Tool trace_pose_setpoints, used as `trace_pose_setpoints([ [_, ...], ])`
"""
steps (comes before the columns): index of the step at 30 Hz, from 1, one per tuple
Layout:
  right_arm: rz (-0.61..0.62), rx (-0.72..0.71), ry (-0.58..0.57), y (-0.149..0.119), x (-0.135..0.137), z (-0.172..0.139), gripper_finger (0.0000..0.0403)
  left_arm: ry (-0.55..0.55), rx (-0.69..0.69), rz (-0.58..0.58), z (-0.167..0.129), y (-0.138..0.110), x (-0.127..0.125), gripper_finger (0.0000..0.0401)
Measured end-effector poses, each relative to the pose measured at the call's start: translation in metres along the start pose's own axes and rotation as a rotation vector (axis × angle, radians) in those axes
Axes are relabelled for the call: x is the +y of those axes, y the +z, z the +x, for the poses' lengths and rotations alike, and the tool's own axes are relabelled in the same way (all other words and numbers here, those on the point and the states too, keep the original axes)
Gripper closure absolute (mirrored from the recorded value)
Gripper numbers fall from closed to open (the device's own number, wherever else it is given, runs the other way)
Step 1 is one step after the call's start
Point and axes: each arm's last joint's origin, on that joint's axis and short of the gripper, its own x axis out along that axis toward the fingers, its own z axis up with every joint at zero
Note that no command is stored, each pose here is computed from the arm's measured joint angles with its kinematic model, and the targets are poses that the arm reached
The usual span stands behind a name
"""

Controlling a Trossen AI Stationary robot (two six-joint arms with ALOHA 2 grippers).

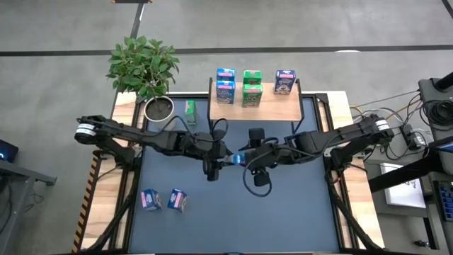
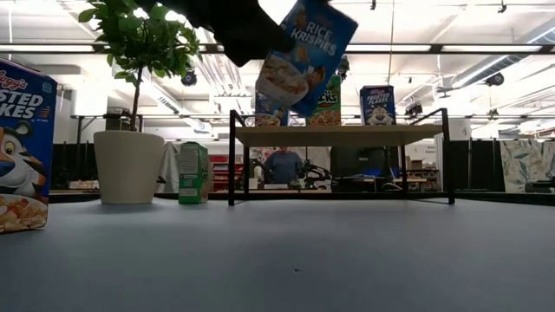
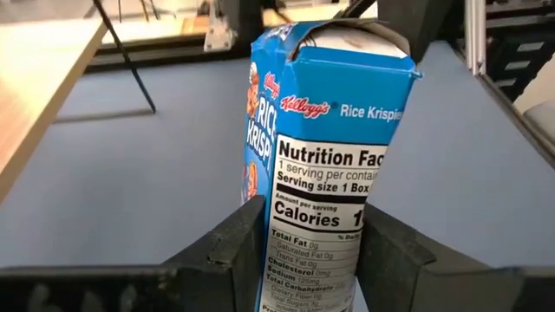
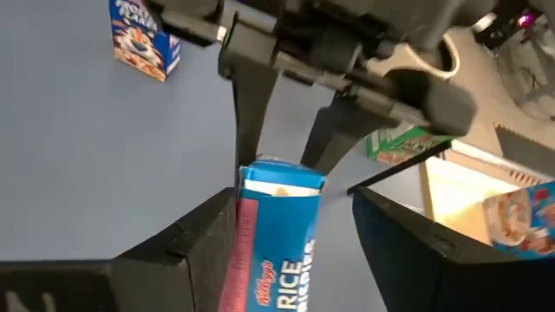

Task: Stack cereal on shelf
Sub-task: Put the light blue cereal box on the shelf aligned with the other light blue cereal boxes

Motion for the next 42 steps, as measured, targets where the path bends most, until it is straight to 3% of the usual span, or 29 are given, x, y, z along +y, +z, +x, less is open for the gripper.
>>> trace_pose_setpoints([
  [8, -0.021, -0.083, -0.026, 0.014, -0.017, -0.039, 0.0164, 0.023, -0.097, 0.086, -0.021, -0.003, 0.001, 0.0267],
  [16, 0.042, -0.178, -0.042, 0.003, -0.031, -0.086, 0.0169, 0.404, -0.188, 0.112, -0.044, -0.006, 0.041, 0.0267],
  [20, 0.077, -0.19, -0.041, -0.01, -0.031, -0.092, 0.0172, 0.502, -0.21, 0.078, -0.044, -0.017, 0.07, 0.0267],
  [29, 0.117, -0.238, -0.045, -0.037, -0.024, -0.088, 0.017, 0.482, -0.287, 0.002, -0.05, -0.042, 0.109, 0.0267],
  [42, 0.094, -0.279, -0.052, -0.051, -0.016, -0.072, 0.017, 0.508, -0.309, -0.091, -0.053, -0.047, 0.119, 0.0251],
])
